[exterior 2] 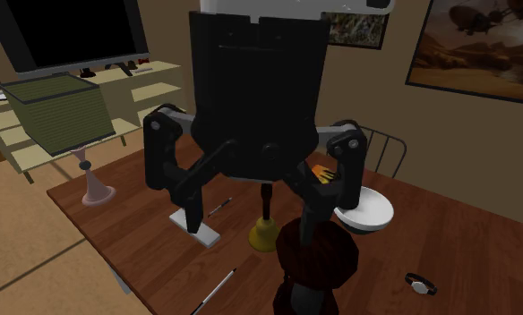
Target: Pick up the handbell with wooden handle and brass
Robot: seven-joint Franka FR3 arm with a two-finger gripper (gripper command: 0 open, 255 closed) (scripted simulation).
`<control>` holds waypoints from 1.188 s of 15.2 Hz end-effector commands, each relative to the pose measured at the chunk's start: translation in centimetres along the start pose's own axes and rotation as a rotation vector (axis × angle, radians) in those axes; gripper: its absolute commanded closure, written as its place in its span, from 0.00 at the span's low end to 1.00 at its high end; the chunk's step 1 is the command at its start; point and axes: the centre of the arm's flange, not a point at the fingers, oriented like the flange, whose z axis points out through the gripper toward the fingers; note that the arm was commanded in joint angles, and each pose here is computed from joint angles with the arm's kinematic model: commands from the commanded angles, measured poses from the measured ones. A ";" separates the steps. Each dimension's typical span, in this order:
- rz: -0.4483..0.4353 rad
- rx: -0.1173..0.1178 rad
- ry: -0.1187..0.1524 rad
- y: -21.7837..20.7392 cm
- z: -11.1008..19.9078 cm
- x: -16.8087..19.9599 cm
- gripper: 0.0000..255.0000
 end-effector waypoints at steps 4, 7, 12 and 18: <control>0.015 0.003 0.006 -0.2 1.9 3.4 0.00; 0.029 0.006 0.012 -0.3 3.8 6.7 0.00; 0.053 0.011 0.022 -0.5 7.0 12.4 0.00; 0.083 0.017 0.034 -0.5 10.7 19.2 0.00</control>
